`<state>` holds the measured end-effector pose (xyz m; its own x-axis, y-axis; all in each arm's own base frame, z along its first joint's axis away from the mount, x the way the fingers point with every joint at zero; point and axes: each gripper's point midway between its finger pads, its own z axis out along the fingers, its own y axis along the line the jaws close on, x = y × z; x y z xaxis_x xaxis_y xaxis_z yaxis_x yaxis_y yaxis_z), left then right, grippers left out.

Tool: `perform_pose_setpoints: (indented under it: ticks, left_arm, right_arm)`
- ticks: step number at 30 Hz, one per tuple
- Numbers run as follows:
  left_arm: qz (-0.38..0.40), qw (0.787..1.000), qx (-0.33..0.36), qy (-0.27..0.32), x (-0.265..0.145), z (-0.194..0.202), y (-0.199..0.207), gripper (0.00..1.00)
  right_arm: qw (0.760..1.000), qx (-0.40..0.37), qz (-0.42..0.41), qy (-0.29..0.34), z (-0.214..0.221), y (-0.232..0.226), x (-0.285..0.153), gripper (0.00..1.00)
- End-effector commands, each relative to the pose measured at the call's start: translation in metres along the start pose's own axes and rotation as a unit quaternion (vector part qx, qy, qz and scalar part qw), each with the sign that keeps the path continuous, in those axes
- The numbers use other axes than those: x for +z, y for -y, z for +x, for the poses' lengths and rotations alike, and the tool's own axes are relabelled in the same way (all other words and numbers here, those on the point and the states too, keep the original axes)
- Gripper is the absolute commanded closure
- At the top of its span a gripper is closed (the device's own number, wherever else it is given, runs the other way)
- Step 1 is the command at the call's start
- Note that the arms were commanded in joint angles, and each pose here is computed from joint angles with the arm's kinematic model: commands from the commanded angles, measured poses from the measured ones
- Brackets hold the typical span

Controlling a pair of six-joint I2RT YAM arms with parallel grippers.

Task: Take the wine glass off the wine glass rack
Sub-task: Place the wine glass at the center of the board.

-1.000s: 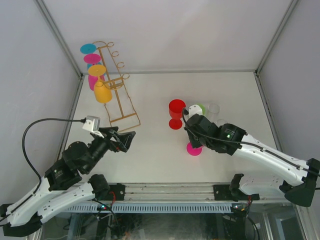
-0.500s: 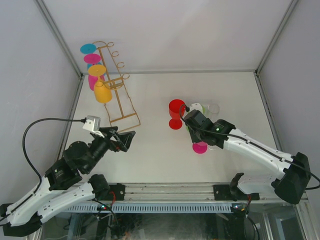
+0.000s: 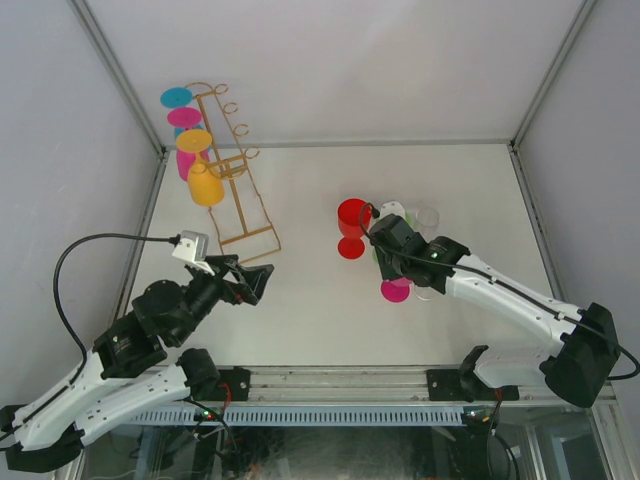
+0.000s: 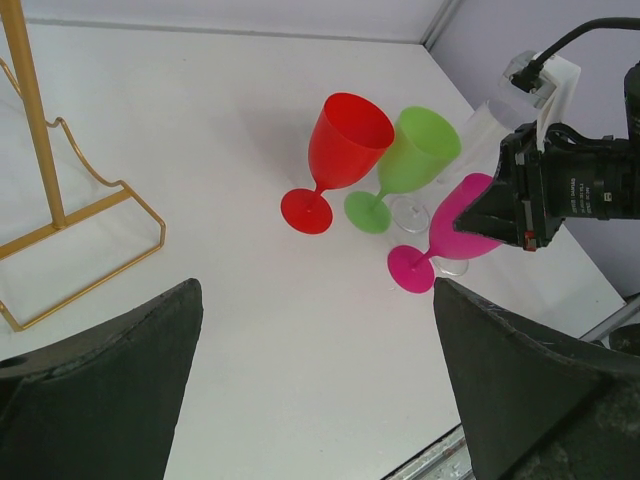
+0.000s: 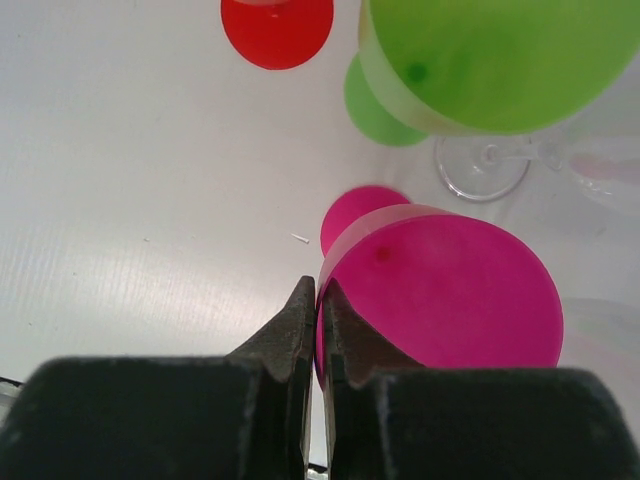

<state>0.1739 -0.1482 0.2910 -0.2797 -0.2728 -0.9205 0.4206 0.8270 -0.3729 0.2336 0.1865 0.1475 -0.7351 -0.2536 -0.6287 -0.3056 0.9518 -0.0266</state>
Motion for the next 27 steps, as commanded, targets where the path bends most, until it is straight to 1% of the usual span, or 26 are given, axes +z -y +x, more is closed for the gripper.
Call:
perform_pose_setpoints:
  ticks: [1,9,17,22,27]
  left_arm:
    - [0.011,1.0,0.0,0.018,-0.0024,-0.0161,0.0061,0.0]
    - [0.014,1.0,0.001,0.015,-0.0018,-0.0139,0.0069,0.0]
    - [0.027,0.999,-0.002,0.017,-0.004,-0.0154,0.011,0.0]
    - [0.031,0.999,-0.001,0.022,-0.006,-0.0177,0.0115,0.0]
    - [0.029,0.999,0.003,0.028,-0.0057,-0.0222,0.0116,0.0]
  right_arm:
    - [1.0,0.003,-0.009,0.025,-0.0125,0.0003,-0.001,1.0]
    - [1.0,-0.007,0.012,0.02,-0.0095,0.0067,0.0022,0.99]
    - [1.0,-0.007,0.001,0.022,-0.0109,0.0025,0.0016,0.97]
    - [0.999,-0.01,0.0,0.035,-0.0165,0.0033,-0.0009,0.93]
    - [0.999,-0.017,-0.003,0.031,-0.0149,0.0033,-0.0015,0.88]
